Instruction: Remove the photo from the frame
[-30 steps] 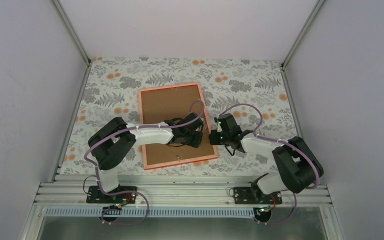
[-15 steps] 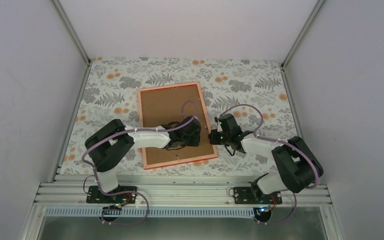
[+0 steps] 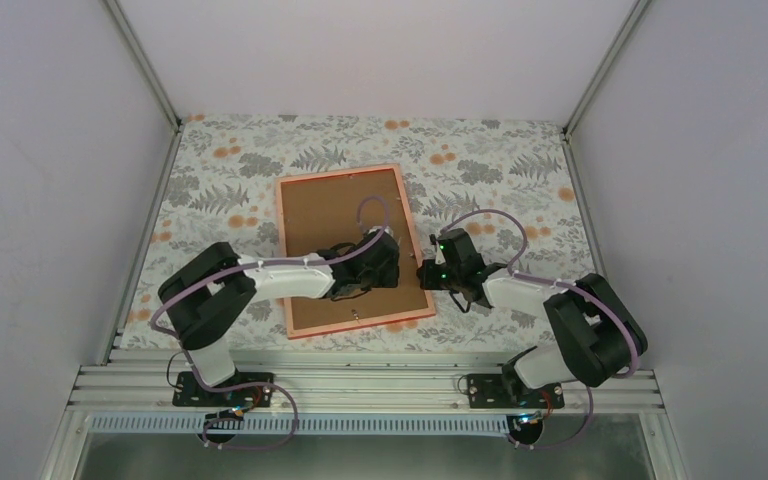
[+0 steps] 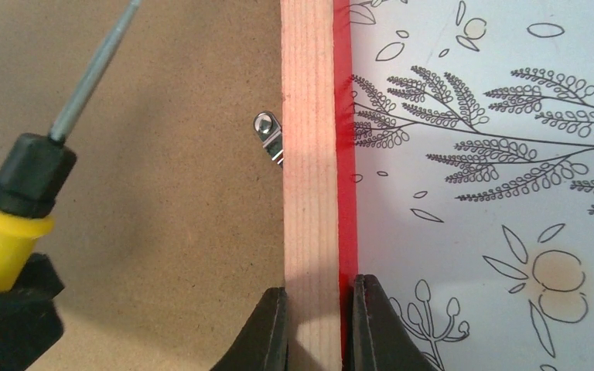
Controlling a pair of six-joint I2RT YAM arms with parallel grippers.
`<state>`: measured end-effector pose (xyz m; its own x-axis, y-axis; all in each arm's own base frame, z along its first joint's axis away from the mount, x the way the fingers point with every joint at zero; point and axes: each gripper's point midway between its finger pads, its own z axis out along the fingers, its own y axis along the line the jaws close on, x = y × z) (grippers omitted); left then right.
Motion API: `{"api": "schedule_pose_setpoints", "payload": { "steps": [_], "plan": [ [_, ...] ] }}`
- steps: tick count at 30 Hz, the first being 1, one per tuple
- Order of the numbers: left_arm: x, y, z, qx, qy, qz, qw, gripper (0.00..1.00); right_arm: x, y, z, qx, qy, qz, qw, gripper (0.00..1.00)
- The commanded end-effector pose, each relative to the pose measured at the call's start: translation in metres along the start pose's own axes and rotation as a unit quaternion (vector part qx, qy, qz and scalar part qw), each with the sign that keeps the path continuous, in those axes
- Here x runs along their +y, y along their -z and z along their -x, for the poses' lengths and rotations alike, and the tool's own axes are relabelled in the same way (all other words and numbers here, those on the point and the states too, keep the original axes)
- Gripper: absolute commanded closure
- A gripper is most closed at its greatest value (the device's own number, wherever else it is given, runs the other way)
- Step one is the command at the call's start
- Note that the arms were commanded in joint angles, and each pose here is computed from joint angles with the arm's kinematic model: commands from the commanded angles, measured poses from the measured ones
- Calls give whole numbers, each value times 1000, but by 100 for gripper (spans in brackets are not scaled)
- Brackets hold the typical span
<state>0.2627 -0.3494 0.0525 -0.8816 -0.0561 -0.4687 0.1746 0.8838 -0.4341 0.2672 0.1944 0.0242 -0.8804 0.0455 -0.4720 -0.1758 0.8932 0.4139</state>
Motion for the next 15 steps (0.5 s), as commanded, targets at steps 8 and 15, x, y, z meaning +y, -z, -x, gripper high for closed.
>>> {"api": "schedule_pose_setpoints", "payload": {
  "steps": [8,15],
  "plan": [
    [-11,3,-14,36,-66,-11,997,98,3,1,-14,26,-18,12,999,96],
    [-9,-4,-13,64,-127,13,990,98,-1,1,-12,29,-4,-4,1000,96]
  ]
}}
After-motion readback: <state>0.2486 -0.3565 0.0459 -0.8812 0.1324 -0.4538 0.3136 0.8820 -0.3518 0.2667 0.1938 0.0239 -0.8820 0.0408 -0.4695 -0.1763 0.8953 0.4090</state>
